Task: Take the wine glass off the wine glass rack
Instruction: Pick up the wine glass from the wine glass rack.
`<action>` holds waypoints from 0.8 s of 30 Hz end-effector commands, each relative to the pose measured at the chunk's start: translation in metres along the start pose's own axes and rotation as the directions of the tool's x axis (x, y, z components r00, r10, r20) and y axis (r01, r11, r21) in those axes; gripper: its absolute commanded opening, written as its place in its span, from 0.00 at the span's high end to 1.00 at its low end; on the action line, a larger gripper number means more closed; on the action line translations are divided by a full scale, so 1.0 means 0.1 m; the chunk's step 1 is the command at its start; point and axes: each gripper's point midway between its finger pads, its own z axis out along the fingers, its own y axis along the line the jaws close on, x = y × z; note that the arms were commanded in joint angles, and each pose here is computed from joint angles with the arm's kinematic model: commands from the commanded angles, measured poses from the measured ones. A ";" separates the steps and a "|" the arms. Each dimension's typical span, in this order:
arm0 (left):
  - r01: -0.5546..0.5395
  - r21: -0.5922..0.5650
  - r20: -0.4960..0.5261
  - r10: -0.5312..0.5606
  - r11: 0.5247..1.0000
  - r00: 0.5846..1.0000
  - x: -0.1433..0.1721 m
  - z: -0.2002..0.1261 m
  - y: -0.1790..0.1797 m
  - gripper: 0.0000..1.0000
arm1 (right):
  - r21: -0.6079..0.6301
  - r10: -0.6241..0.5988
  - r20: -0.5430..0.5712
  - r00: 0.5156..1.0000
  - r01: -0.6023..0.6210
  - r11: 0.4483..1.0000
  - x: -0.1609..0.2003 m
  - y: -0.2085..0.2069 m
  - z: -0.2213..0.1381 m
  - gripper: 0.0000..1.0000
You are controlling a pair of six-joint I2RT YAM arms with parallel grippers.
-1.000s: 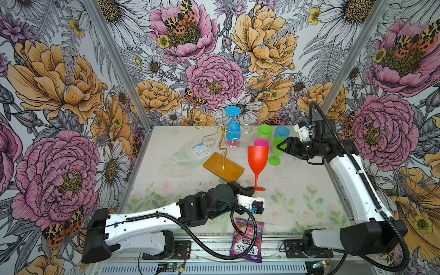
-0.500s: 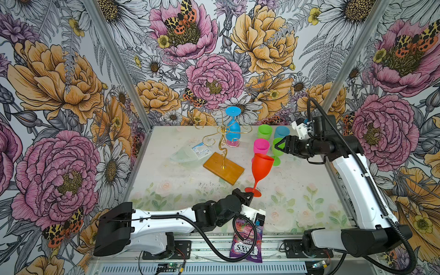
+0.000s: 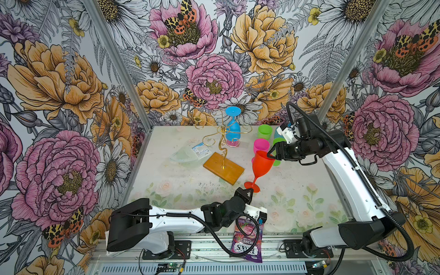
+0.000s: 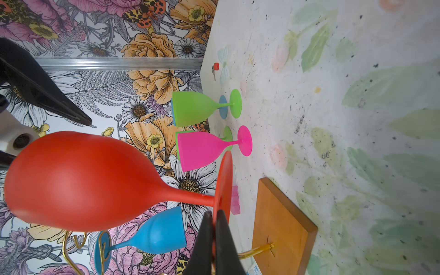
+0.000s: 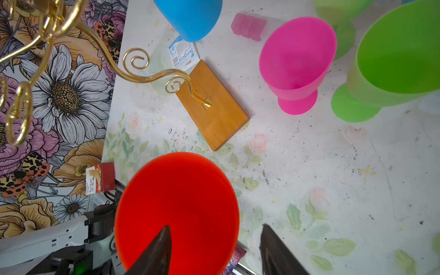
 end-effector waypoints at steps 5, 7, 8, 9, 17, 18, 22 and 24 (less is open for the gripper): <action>0.000 -0.093 -0.063 -0.006 0.996 0.998 0.07 0.03 0.18 1.00 | 0.022 -0.023 -0.049 0.999 0.024 0.999 0.13 -0.05 0.07 0.50; -0.012 -0.088 -0.069 0.006 0.996 0.998 0.08 0.04 0.16 1.00 | 0.016 -0.022 -0.055 0.998 0.023 1.000 0.14 -0.05 0.09 0.55; -0.015 -0.090 -0.071 0.008 0.996 0.997 0.07 0.04 0.16 1.00 | 0.015 -0.023 -0.055 0.998 0.024 1.000 0.14 -0.05 0.08 0.59; -0.015 -0.094 -0.074 0.008 0.996 0.997 0.08 0.05 0.16 1.00 | 0.015 -0.022 -0.057 0.998 0.023 1.000 0.14 -0.05 0.09 0.62; -0.010 -0.101 -0.087 0.001 0.995 0.996 0.09 0.05 0.19 1.00 | 0.000 -0.027 -0.061 0.998 0.027 1.000 0.15 -0.03 0.10 0.81; -0.010 -0.103 -0.088 0.000 0.995 0.996 0.09 0.05 0.20 1.00 | -0.001 -0.026 -0.064 0.998 0.026 1.000 0.15 -0.03 0.10 0.83; -0.009 -0.106 -0.094 -0.001 0.994 0.996 0.10 0.05 0.20 1.00 | -0.003 -0.025 -0.068 0.997 0.025 1.000 0.16 -0.03 0.11 0.91; -0.006 -0.106 -0.097 -0.005 0.994 0.995 0.10 0.06 0.20 1.00 | -0.003 -0.026 -0.070 0.997 0.025 1.000 0.16 -0.04 0.11 0.96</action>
